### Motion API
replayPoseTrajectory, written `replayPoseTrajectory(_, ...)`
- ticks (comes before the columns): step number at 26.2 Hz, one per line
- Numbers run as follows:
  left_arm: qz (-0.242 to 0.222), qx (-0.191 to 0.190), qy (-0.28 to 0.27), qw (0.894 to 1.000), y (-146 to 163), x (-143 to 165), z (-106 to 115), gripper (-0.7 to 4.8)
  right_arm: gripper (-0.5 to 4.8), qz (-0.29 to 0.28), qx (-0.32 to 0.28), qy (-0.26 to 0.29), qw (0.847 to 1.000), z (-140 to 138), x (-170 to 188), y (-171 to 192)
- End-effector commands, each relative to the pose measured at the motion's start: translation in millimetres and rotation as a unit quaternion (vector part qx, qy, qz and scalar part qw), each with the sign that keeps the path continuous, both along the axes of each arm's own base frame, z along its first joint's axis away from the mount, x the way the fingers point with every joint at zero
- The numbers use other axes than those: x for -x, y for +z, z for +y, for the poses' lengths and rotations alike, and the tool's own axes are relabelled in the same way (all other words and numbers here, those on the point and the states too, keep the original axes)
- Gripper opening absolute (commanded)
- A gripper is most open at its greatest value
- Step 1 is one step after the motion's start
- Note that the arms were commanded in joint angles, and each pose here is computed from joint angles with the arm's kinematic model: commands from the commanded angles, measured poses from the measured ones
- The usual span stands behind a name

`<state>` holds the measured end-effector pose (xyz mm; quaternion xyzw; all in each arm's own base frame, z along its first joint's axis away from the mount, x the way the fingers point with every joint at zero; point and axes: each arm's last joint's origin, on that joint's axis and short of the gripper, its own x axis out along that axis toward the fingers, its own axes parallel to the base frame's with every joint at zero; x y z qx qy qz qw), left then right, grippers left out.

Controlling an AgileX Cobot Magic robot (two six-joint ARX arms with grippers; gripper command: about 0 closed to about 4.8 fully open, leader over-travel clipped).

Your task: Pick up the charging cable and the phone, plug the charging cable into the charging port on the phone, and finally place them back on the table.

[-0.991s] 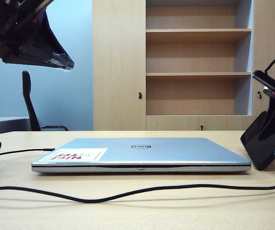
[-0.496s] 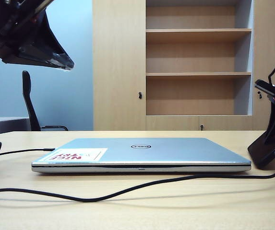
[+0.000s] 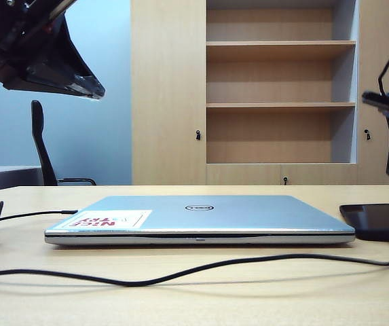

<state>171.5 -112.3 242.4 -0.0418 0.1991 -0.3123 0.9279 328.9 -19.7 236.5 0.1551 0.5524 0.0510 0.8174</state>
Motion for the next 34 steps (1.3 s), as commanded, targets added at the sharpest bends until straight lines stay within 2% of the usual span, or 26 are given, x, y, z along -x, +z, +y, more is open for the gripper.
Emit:
replayPoseTrajectory(1,-0.012,0.005,-0.003,1.000,5,2,1,-0.06,0.99,-0.003,0.003,0.001,1.000,0,1,17)
replayPoseTrajectory(3,-0.017,0.008,-0.003,1.000,7,3,2,-0.06,0.23,-0.004,0.003,0.001,1.000,0,4,28)
replayPoseTrajectory(6,-0.023,0.012,-0.003,1.000,14,12,7,-0.06,-0.05,-0.038,0.006,0.002,0.999,3,17,51)
replayPoseTrajectory(10,-0.016,0.007,-0.003,1.000,18,25,15,-0.06,-0.05,-0.127,0.026,0.004,0.992,10,41,88)
replayPoseTrajectory(15,-0.006,0.000,-0.004,1.000,19,37,23,-0.06,-0.05,-0.225,0.034,0.016,0.974,21,70,109)
replayPoseTrajectory(25,0.009,-0.011,-0.004,1.000,17,54,34,-0.06,-0.05,-0.353,0.039,0.051,0.933,45,142,98)
replayPoseTrajectory(32,-0.008,-0.012,-0.008,1.000,4,64,40,-0.06,-0.05,-0.341,0.043,0.057,0.937,45,173,94)
replayPoseTrajectory(34,-0.022,-0.011,-0.010,1.000,-7,71,44,-0.06,-0.05,-0.374,0.039,0.055,0.925,44,184,93)
